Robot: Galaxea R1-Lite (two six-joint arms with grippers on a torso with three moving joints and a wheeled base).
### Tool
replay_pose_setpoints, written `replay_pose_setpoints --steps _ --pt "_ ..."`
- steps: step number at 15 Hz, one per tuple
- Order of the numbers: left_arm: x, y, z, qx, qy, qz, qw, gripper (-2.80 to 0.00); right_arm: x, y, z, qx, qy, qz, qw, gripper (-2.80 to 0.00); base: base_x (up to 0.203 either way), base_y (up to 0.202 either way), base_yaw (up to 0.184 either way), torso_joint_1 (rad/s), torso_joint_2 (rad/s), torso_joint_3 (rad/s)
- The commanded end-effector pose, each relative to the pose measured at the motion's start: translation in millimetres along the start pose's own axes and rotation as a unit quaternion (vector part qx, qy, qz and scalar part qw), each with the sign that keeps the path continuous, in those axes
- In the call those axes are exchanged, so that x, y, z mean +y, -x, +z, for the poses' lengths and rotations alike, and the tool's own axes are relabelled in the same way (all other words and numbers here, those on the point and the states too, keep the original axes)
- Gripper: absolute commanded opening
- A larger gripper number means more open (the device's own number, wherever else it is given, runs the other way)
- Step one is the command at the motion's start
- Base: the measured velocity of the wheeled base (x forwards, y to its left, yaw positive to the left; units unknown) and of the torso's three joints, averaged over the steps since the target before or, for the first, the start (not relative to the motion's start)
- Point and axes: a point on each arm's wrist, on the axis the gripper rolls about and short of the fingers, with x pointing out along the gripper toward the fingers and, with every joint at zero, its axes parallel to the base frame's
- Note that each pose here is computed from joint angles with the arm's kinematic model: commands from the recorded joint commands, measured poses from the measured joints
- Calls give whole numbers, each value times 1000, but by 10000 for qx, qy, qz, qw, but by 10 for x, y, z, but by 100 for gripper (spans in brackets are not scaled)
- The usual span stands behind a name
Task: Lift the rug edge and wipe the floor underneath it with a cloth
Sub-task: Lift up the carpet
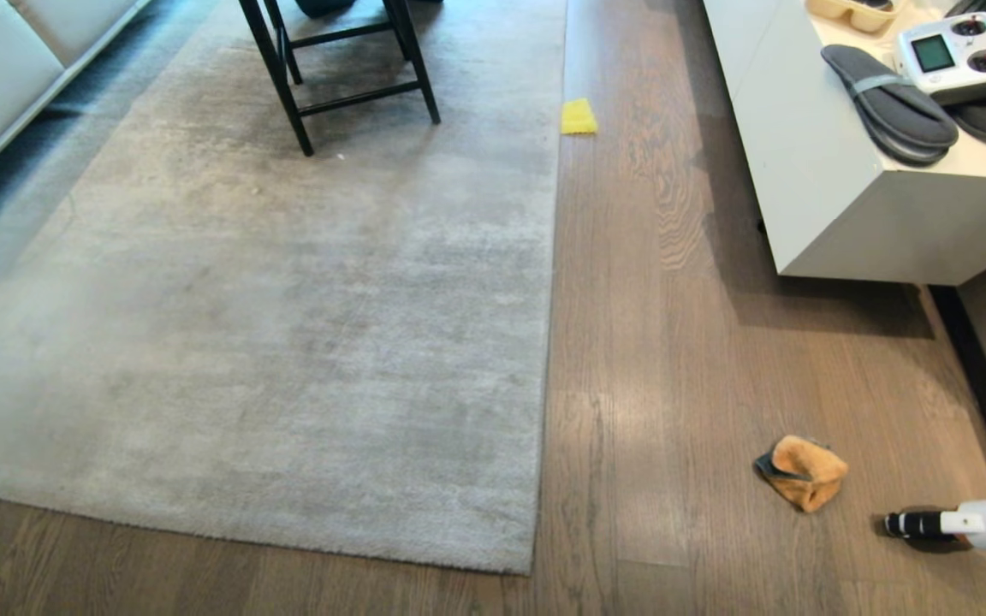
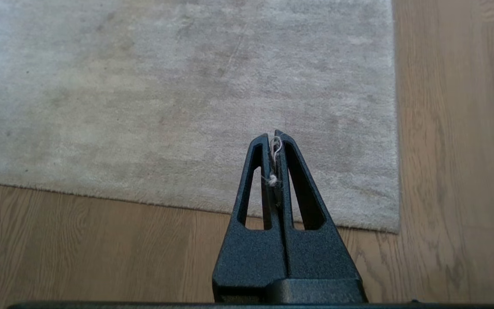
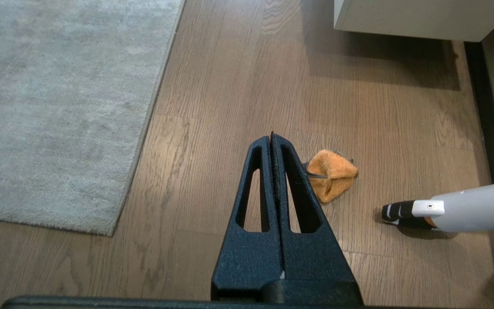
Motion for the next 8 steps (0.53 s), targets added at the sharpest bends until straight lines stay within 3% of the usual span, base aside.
replay_pose_setpoints --steps 1,8 --pt "0 0 0 -1 1 9 10000 -280 0 0 1 -3 4 8 10000 -280 0 0 0 3 -2 -192" --pt "0 0 0 -1 1 9 10000 -280 0 0 1 -3 4 1 10000 -280 0 0 0 1 4 -202"
